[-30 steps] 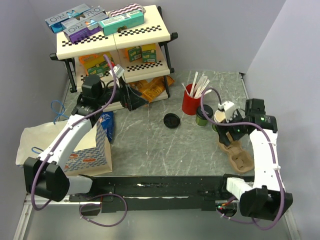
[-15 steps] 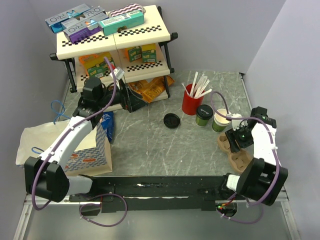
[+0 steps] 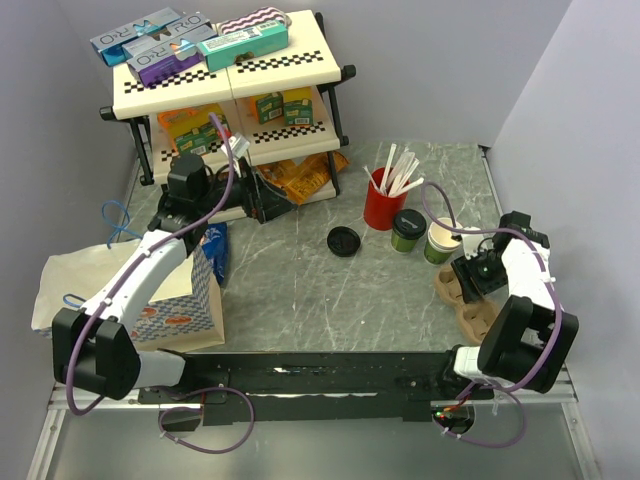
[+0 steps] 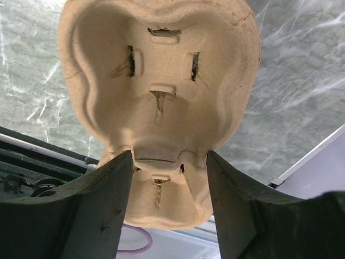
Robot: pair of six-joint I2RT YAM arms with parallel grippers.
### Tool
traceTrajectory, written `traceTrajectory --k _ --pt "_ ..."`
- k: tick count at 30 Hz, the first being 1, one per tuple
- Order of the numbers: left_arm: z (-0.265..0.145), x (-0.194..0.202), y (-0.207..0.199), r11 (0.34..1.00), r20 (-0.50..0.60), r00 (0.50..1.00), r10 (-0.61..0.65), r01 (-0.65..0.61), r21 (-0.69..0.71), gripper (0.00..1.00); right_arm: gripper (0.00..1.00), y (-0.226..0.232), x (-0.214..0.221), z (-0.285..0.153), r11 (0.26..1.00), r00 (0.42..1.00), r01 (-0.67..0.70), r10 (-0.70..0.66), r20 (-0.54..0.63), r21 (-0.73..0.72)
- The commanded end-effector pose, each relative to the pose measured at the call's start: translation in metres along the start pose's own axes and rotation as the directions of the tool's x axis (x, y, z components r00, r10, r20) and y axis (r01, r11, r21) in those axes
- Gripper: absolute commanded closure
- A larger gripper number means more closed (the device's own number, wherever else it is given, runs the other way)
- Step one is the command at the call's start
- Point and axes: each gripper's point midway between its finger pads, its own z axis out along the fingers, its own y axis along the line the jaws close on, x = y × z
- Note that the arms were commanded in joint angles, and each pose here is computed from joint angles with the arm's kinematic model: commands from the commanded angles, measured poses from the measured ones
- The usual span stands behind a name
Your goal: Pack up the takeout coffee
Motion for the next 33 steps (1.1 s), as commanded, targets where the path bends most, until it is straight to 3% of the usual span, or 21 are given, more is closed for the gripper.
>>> traceTrajectory --k 1,28,33 --pt "0.001 -0.014 -0.006 0.999 0.023 0.999 0.029 -0.029 0.033 0.01 0.37 -0.005 0.0 0.002 1.0 1.0 -0.002 0.002 -0.008 0.007" --pt "0.002 -0.01 -0.004 0.999 0.018 1.0 0.009 -0.009 0.035 0.01 0.41 0.022 0.012 0.005 0.997 1.0 0.013 -0.014 -0.004 -0.073" --pt "0.003 -0.009 -0.002 0.999 0.013 1.0 0.004 -0.004 0.036 0.01 0.45 0.025 0.014 0.008 0.995 1.0 -0.005 0.003 -0.021 -0.098"
